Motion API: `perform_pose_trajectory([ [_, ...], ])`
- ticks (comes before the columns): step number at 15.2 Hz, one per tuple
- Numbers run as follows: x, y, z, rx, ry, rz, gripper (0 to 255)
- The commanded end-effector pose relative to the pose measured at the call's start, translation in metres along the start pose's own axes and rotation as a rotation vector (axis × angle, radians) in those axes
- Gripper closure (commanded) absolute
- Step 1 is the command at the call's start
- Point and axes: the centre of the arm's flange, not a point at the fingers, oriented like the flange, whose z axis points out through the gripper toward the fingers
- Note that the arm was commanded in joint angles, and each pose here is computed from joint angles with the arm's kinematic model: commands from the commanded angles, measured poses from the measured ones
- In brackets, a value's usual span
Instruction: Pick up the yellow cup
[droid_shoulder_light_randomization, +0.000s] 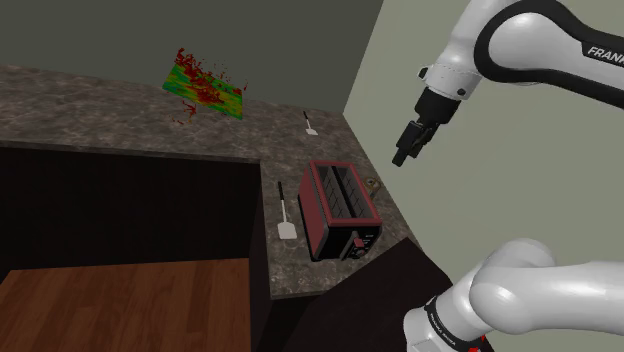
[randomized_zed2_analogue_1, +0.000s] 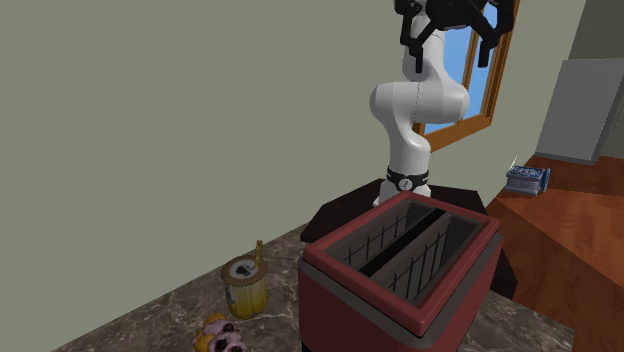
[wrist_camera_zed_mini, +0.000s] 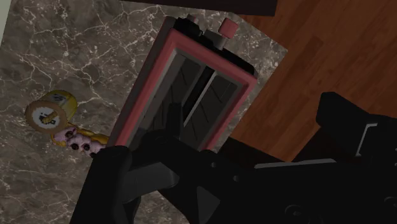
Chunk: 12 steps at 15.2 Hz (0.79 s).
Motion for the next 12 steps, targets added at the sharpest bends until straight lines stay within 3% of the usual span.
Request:
perform_pose_trajectory([
  [1,0.0,0.0,0.0,0.0,0.0,0.0,0],
  [12,0.031,0.104,0.091,-0.032,0.007,-0.156,0],
])
